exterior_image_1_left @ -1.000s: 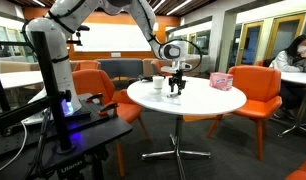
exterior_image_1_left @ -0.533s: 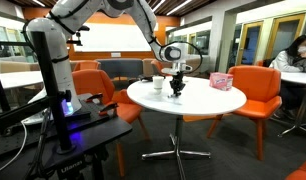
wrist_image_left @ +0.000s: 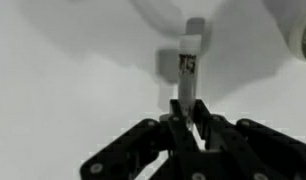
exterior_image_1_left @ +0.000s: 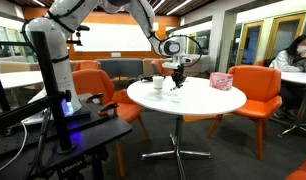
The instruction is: Put the black marker in the mug
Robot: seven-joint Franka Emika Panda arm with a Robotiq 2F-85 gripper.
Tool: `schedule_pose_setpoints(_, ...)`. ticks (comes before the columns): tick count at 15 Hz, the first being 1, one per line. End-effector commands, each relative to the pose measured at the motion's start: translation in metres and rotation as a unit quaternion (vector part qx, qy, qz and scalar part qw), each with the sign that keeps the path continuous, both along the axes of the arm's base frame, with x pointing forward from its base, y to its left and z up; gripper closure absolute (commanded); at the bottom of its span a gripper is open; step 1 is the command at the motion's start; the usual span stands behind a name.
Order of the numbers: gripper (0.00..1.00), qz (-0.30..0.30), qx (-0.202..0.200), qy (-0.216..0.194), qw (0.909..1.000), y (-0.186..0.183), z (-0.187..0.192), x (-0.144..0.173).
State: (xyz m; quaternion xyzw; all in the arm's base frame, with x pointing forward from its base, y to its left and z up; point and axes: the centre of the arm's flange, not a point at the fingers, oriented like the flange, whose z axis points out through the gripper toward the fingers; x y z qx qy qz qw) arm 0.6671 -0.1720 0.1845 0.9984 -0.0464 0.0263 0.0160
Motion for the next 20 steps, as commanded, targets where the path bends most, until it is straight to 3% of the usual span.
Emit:
schedule_pose_setpoints(1,0.95,-0.007,0.005,-0.071,0.9975,0.026,0.047,-0.02)
schedule_pose_setpoints(4,0.95,0.0,0.009,-0.13,0.9915,0.047,0.084,-0.031)
schedule_pose_setpoints(7,0.95,0.017,0.018,-0.155,0.9875,0.067,0.101,-0.048)
schedule_pose_setpoints(12,0.95,0.059,0.056,-0.196,0.9773,0.109,0.095,-0.077)
schedule_pose_setpoints(15,0.95,0.086,0.06,-0.216,0.9707,0.127,0.089,-0.085)
schedule_pose_setpoints(20,0.95,0.107,0.052,-0.221,0.968,0.13,0.082,-0.095)
